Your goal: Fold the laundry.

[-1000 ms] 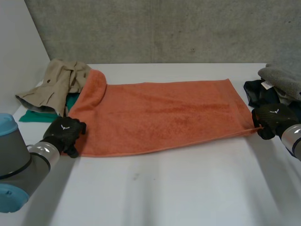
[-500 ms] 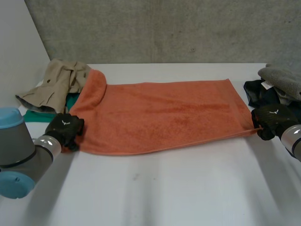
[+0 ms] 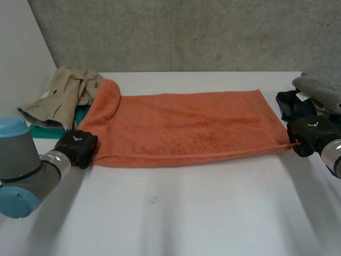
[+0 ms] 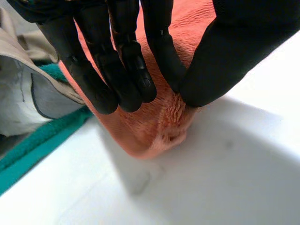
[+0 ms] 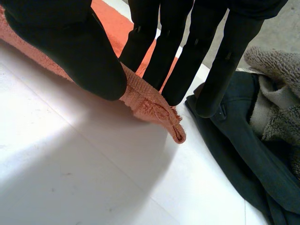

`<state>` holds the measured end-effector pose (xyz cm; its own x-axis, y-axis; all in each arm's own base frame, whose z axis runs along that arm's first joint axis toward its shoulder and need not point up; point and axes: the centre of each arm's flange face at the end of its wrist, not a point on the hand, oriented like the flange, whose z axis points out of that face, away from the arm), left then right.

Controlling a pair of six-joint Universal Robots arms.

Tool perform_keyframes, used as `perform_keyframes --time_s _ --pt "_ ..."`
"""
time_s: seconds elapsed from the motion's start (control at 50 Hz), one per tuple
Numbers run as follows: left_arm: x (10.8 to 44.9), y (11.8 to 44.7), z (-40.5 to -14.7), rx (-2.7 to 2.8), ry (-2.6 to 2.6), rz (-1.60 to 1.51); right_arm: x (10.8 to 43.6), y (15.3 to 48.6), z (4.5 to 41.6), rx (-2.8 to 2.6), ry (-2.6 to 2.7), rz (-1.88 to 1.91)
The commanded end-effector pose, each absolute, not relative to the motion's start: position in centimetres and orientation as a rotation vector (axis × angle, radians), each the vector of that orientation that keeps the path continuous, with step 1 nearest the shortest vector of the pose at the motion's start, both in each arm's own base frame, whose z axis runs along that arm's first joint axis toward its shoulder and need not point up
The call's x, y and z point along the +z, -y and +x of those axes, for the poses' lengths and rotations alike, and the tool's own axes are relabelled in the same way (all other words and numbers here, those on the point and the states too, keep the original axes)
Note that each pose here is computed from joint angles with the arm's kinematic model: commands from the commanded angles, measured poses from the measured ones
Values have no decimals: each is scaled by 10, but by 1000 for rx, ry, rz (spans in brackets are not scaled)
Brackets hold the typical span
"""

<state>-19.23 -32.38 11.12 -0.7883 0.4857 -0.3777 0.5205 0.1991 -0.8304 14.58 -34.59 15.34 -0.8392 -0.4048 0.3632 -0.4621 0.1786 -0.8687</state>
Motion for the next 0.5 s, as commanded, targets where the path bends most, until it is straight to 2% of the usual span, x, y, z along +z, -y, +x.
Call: perform_keyframes --time_s 0.02,0.26,0.5 --pt "124 310 -184 -1645 -2466 1004 157 343 146 1760 2397 877" --pt "134 295 -176 -1656 -2496 959 156 343 147 1756 2400 883" --pt "116 307 -179 -1637 -2503 963 154 341 148 1748 2405 895"
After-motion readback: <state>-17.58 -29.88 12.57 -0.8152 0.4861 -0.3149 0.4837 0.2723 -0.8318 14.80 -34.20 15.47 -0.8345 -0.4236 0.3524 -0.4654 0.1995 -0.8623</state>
